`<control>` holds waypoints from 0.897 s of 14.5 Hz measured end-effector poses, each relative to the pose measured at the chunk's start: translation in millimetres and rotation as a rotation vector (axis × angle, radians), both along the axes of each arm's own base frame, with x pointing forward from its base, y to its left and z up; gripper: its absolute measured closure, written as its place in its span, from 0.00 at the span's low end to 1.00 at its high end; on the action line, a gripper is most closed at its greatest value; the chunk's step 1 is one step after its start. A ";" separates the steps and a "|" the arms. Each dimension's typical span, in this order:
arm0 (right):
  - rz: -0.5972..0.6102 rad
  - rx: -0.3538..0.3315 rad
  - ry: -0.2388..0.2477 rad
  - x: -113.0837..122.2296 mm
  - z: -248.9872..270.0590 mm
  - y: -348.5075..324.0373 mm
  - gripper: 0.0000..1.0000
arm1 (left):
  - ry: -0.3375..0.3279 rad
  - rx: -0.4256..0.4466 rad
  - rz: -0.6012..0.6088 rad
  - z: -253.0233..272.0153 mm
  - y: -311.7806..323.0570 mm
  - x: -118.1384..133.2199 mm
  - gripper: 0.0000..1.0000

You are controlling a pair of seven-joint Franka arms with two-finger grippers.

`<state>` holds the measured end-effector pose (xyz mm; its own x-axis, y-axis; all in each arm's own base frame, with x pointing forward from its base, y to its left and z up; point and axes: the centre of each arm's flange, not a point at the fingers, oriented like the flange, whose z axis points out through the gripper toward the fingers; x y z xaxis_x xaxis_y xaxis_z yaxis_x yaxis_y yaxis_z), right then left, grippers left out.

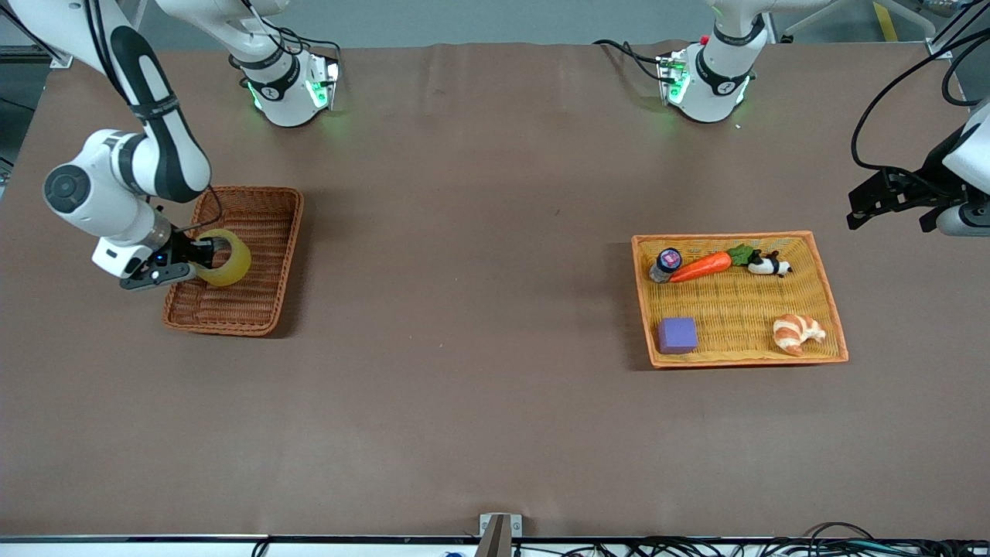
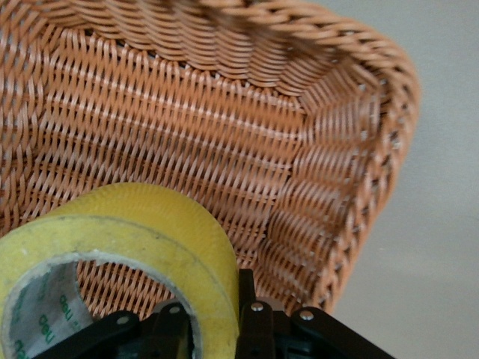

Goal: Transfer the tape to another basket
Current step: 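Lower the tape into the basket and open the right gripper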

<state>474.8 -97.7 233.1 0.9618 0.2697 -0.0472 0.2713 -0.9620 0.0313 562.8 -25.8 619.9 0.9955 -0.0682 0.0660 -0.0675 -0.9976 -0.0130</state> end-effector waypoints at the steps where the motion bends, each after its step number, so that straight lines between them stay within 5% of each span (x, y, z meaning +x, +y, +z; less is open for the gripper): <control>1: 0.002 -0.001 0.001 -2.2 -4.4 1.4 0.78 | 0.000 0.000 0.000 0.0 0.0 0.0 0.00; 7: 0.013 0.000 0.028 -4.1 -23.8 12.1 0.75 | 0.000 0.000 0.000 0.0 0.0 0.0 0.00; 10: 0.018 0.000 0.001 9.9 -12.0 16.7 0.48 | 0.000 0.000 0.000 0.0 0.0 0.0 0.00; 13: -0.048 0.010 -0.021 49.0 46.7 15.0 0.19 | 0.000 0.000 0.001 -0.1 0.0 0.0 0.00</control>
<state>523.8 -82.7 279.8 0.9743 0.2239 -0.0239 0.2245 -0.9741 0.0266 562.8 -25.8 619.8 0.9955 -0.0677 0.0659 -0.0670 -0.9977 -0.0129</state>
